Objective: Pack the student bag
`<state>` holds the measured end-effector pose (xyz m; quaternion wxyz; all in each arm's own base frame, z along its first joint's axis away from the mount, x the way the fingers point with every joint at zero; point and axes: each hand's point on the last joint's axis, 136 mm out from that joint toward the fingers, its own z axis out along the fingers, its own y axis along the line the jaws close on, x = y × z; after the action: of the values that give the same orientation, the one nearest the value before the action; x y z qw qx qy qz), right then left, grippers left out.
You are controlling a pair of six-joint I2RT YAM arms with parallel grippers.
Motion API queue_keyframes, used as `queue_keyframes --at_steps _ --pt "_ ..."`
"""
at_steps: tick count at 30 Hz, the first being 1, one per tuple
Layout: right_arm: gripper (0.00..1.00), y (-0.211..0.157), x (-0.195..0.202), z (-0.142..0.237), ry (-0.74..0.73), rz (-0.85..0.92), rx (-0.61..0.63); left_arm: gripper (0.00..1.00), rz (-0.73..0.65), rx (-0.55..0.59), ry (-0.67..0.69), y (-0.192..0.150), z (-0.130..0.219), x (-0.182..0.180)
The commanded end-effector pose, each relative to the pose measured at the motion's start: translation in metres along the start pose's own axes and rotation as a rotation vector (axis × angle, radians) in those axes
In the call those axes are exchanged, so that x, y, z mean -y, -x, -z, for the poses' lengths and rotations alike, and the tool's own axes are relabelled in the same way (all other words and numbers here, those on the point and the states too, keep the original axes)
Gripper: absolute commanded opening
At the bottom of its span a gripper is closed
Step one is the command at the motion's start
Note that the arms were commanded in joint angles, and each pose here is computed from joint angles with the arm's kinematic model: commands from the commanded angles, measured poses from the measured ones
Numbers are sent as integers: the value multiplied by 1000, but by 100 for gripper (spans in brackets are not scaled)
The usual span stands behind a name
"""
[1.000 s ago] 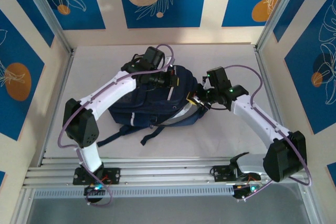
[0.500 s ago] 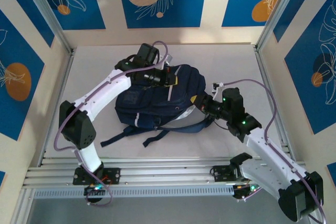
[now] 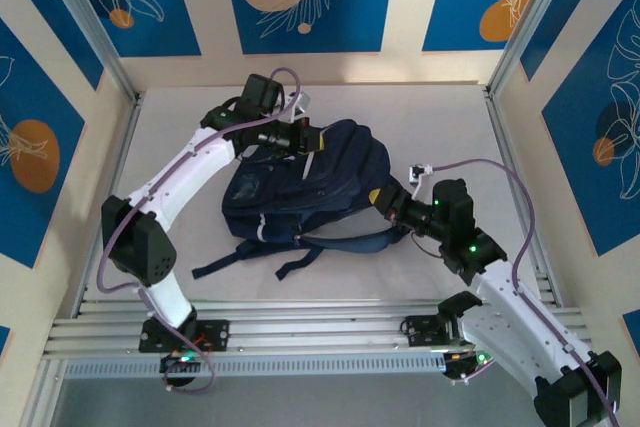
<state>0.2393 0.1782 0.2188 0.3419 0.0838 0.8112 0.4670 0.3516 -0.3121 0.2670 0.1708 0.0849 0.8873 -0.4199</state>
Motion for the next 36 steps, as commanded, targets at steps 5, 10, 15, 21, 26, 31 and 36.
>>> queue_keyframes --at_steps 5,10,15,21,26,31,36 --pt "0 -14 42 -1 -129 8 -9 0 -39 247 37 59 58 5" --pt "23 1 72 -2 -258 12 90 0 -51 248 11 61 69 19" --pt "43 18 60 9 -275 82 132 0 -36 242 -14 62 65 21" --pt "44 -3 17 18 -98 257 86 0 -5 182 -18 59 34 10" --pt "39 -54 -19 8 114 474 -90 0 -6 122 -29 52 -1 11" --pt "36 -106 -14 -21 41 549 -320 0 -5 42 -14 47 -34 7" --pt "38 -137 4 -65 -98 518 -414 0 20 30 18 56 -52 -5"
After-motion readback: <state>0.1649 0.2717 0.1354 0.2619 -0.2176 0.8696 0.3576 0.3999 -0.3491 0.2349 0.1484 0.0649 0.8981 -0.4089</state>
